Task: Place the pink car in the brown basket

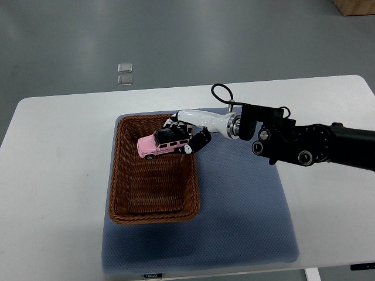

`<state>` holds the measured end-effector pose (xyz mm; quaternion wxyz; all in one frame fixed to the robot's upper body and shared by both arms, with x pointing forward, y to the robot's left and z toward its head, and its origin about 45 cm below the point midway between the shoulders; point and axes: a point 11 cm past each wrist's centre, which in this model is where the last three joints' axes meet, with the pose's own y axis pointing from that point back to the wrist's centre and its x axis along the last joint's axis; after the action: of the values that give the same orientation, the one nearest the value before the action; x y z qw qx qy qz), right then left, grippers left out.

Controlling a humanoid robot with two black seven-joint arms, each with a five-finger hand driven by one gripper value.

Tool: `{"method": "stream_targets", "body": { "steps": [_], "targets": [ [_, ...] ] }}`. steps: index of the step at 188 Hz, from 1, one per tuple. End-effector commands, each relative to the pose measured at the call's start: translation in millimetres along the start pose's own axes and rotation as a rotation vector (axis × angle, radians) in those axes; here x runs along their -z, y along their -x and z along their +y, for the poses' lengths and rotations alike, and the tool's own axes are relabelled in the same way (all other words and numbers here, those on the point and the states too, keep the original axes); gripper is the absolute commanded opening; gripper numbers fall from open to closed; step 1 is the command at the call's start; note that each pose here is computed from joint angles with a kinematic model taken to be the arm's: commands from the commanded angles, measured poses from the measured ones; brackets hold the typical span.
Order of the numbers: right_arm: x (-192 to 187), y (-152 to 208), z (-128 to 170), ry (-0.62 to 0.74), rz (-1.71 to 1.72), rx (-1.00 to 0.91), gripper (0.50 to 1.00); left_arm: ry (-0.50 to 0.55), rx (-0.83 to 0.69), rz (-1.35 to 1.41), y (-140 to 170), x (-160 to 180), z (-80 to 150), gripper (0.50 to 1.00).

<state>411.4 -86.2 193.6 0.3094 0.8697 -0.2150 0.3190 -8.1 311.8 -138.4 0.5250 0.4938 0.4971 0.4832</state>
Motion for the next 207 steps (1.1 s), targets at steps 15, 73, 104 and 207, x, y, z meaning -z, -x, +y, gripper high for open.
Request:
{"method": "stream_targets", "body": {
  "steps": [15, 73, 104, 207],
  "targets": [
    [0, 7, -5, 0.002, 0.0, 0.011, 0.5, 0.0, -0.001, 0.0, 0, 0, 0, 1.0],
    [-2, 6, -4, 0.007, 0.001, 0.008, 0.5, 0.0, -0.001, -0.001, 0, 0, 0, 1.0],
    [-2, 6, -4, 0.008, -0.003, 0.008, 0.838, 0.0, -0.001, 0.0, 0, 0, 0, 1.0],
    [-9, -16, 5, 0.02, -0.036, -0.046, 0.895, 0.0, -0.001, -0.001, 0, 0, 0, 1.0]
  ]
}}
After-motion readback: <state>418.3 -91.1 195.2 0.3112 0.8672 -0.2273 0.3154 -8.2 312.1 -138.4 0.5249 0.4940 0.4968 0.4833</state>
